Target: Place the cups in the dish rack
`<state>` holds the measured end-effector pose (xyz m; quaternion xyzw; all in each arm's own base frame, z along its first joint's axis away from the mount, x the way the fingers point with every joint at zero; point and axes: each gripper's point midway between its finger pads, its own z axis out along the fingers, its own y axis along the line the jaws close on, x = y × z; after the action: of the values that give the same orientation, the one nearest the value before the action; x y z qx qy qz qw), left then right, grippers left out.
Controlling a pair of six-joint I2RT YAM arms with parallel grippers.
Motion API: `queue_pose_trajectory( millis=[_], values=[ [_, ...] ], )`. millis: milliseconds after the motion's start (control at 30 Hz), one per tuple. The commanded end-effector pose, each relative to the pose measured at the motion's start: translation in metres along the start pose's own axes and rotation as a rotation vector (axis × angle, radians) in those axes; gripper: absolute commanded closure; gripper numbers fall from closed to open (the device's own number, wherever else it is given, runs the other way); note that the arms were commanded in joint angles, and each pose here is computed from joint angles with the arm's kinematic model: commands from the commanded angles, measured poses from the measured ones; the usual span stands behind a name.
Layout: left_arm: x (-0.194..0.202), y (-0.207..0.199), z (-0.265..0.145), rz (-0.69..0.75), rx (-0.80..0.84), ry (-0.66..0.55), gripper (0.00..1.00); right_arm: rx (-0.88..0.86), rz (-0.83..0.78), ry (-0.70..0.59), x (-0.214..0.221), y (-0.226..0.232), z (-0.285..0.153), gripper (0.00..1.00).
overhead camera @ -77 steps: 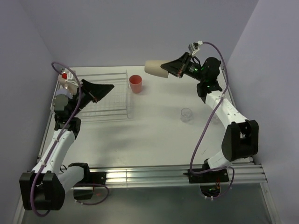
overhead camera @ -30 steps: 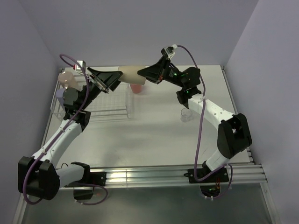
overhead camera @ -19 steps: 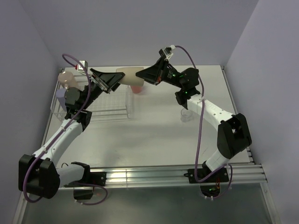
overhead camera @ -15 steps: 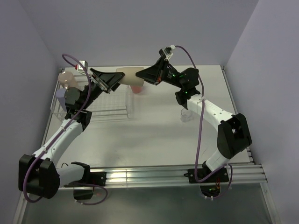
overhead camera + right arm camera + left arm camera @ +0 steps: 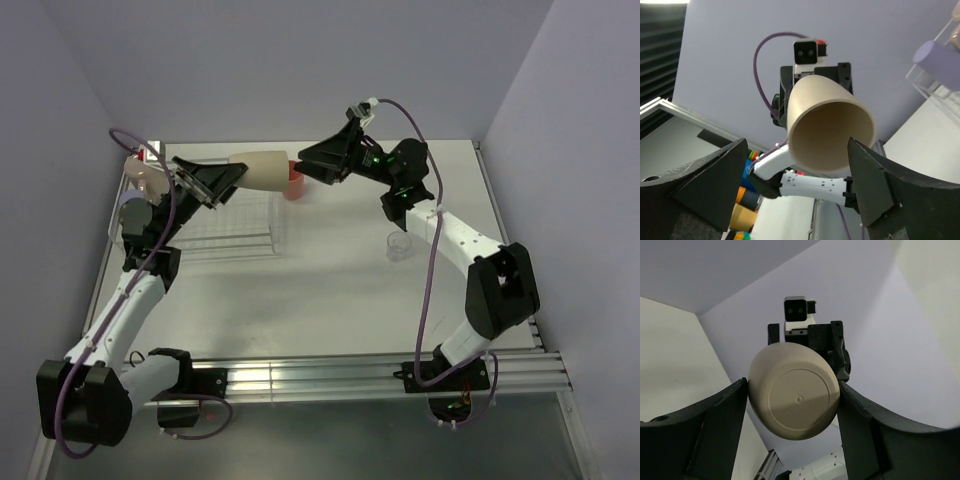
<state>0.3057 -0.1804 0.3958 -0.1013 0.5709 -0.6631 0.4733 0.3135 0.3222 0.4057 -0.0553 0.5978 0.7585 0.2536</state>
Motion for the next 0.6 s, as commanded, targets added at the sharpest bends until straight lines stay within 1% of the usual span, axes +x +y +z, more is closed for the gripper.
queue_pose_trajectory(
  millis=[0, 33, 67, 100, 133, 167, 200, 233, 267, 300, 333, 367, 400, 433, 467, 533, 567],
  values=[
    [-0.003, 0.006, -0.02, 0.067, -0.036, 0.014, 1.0, -0.018, -0.122, 0.016, -0.004, 0.024, -0.012, 0.11],
    [-0.014, 0.016, -0.027, 0.124, -0.07, -0.003, 1.0, -0.007, -0.137, 0.012, -0.007, 0.023, -0.016, 0.09],
    [-0.013, 0.025, -0.033, 0.138, -0.121, 0.03, 1.0, -0.001, -0.152, 0.015, -0.006, 0.026, -0.018, 0.07],
    [-0.019, 0.034, -0.037, 0.277, -0.163, 0.04, 1.0, 0.025, -0.171, 0.021, -0.006, 0.02, -0.022, 0.05],
    [-0.032, 0.048, -0.042, 0.346, -0.243, 0.023, 1.0, 0.046, -0.184, 0.023, -0.009, 0.016, -0.027, 0.04],
    [-0.049, 0.068, -0.048, 0.378, -0.42, -0.002, 1.0, 0.081, -0.169, 0.025, -0.009, 0.009, -0.031, 0.03],
    [-0.061, 0.083, -0.054, 0.534, -0.512, 0.022, 1.0, 0.099, -0.203, 0.024, -0.011, 0.005, -0.034, 0.02],
    [-0.07, 0.094, -0.059, 0.578, -0.59, 0.03, 1.0, 0.12, -0.211, 0.026, -0.014, 0.001, -0.037, 0.0],
    [-0.089, 0.096, -0.054, 0.639, -0.657, 0.034, 1.0, 0.143, -0.229, 0.02, -0.02, -0.003, -0.042, 0.0],
    [-0.099, 0.117, -0.072, 0.693, -0.808, 0.067, 1.0, 0.178, -0.275, 0.03, -0.023, -0.009, -0.045, 0.0],
    [-0.108, 0.121, -0.074, 0.728, -0.855, 0.075, 1.0, 0.198, -0.305, 0.03, -0.026, -0.011, -0.048, 0.0],
    [-0.123, 0.114, -0.071, 0.778, -0.878, 0.06, 1.0, 0.211, -0.345, 0.023, -0.033, -0.008, -0.049, 0.0],
    [-0.131, 0.129, -0.078, 0.801, -0.963, 0.08, 1.0, 0.261, -0.371, 0.04, -0.033, -0.02, -0.054, 0.0],
    [-0.143, 0.126, -0.076, 0.827, -0.986, 0.057, 1.0, 0.284, -0.385, 0.04, -0.035, -0.023, -0.055, 0.0],
    [-0.149, 0.137, -0.077, 0.833, -1.025, 0.068, 1.0, 0.295, -0.399, 0.04, -0.038, -0.024, -0.056, 0.0],
    [-0.162, 0.147, -0.08, 0.869, -1.091, 0.057, 1.0, 0.32, -0.417, 0.044, -0.039, -0.03, -0.06, 0.0],
    [-0.166, 0.151, -0.079, 0.888, -1.098, 0.064, 1.0, 0.322, -0.422, 0.042, -0.041, -0.031, -0.06, 0.0]
  ],
)
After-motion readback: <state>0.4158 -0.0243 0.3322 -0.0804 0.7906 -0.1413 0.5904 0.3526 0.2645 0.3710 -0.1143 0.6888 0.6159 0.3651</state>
